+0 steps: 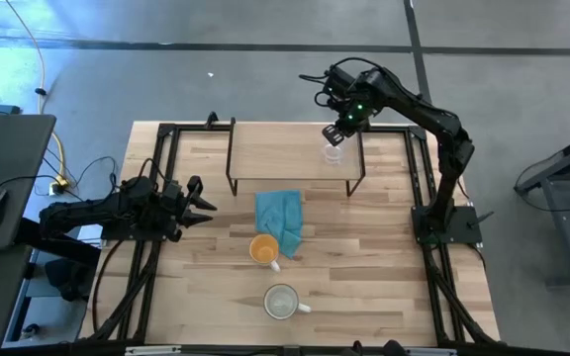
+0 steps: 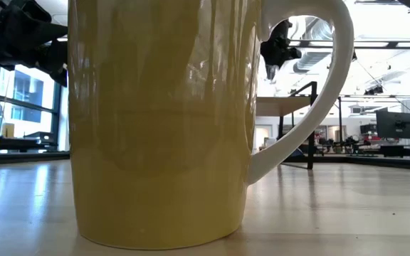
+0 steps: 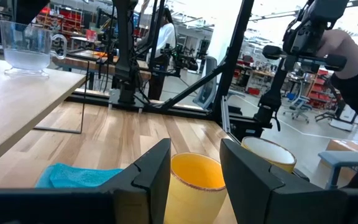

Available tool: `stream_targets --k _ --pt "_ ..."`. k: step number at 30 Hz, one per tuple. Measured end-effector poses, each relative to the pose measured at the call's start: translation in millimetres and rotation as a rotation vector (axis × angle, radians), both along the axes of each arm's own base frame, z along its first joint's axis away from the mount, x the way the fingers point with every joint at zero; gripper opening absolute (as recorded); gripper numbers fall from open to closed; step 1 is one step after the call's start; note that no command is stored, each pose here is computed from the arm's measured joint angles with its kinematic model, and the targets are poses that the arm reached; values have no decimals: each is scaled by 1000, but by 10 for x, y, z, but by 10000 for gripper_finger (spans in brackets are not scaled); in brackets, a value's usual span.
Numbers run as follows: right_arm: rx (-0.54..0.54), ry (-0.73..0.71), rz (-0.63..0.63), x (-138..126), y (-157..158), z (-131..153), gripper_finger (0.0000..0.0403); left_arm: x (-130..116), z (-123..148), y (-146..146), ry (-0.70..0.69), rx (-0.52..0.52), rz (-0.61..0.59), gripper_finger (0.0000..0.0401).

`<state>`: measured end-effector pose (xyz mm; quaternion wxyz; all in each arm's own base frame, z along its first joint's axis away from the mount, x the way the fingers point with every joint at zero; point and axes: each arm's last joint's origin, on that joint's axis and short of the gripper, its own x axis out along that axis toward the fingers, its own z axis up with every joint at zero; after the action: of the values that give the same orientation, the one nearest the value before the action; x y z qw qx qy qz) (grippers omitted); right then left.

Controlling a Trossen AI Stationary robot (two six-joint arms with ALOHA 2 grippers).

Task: Stack small to large cups/mugs on shelf
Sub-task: Put the transparent mug on the shelf

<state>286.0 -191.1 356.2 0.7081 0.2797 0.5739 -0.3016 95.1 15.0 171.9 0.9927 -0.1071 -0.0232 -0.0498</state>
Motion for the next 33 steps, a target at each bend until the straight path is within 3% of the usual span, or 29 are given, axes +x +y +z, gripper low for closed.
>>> stream_targets --k 33 --pt "-24 -4 -11 -76 48 90 3 0 0 0 0 0 1 129"
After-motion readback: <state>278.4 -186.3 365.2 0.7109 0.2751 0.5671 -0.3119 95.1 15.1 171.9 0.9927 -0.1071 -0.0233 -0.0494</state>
